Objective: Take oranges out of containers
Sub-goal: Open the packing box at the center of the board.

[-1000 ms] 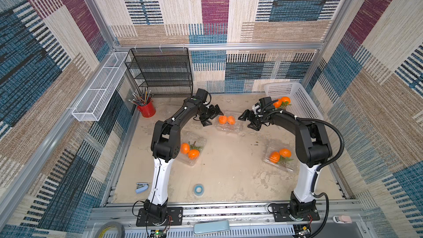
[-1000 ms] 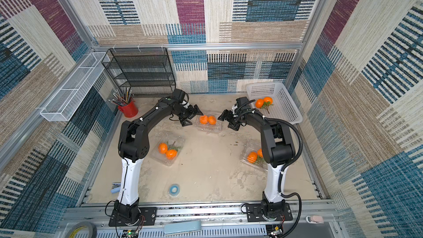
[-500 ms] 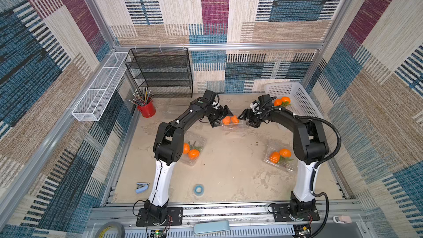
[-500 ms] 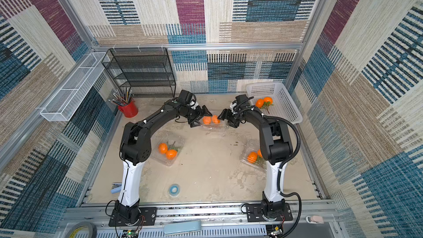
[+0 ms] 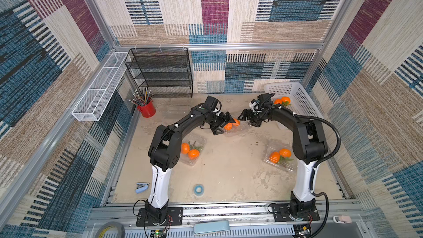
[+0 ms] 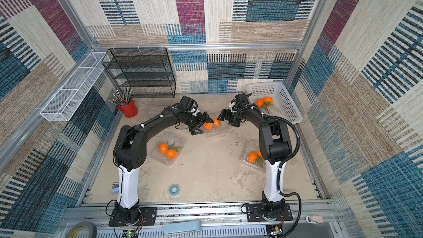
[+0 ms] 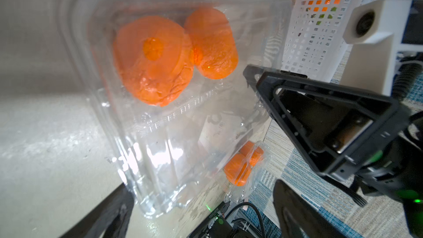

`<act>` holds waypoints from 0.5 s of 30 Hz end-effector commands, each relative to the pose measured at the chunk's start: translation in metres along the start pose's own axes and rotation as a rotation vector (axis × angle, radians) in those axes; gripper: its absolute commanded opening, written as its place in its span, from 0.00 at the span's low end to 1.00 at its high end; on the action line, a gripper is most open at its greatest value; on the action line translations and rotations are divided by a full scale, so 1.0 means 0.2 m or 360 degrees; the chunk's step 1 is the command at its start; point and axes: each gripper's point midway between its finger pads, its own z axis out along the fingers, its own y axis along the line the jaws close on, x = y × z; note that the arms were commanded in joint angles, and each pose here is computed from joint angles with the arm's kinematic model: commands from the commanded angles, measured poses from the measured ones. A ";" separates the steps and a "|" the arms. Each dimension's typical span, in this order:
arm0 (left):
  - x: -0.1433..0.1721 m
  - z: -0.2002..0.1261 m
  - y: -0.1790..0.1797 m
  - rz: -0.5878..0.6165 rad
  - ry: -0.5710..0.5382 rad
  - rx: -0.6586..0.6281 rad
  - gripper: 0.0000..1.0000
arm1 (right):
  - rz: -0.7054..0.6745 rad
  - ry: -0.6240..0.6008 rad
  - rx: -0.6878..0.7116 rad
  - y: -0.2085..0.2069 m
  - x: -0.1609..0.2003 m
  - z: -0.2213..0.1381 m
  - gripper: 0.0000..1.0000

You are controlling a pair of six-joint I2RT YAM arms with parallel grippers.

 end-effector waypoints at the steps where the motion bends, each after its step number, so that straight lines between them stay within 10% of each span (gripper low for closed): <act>1: 0.00 -0.01 0.04 -0.0142 -0.0106 -0.0063 0.96 | -0.0014 0.0017 0.0023 0.00 0.03 -0.03 0.90; 15: 0.02 -0.07 0.03 -0.0150 -0.0117 -0.0169 0.96 | 0.0026 -0.0070 -0.0053 0.11 -0.05 -0.13 0.98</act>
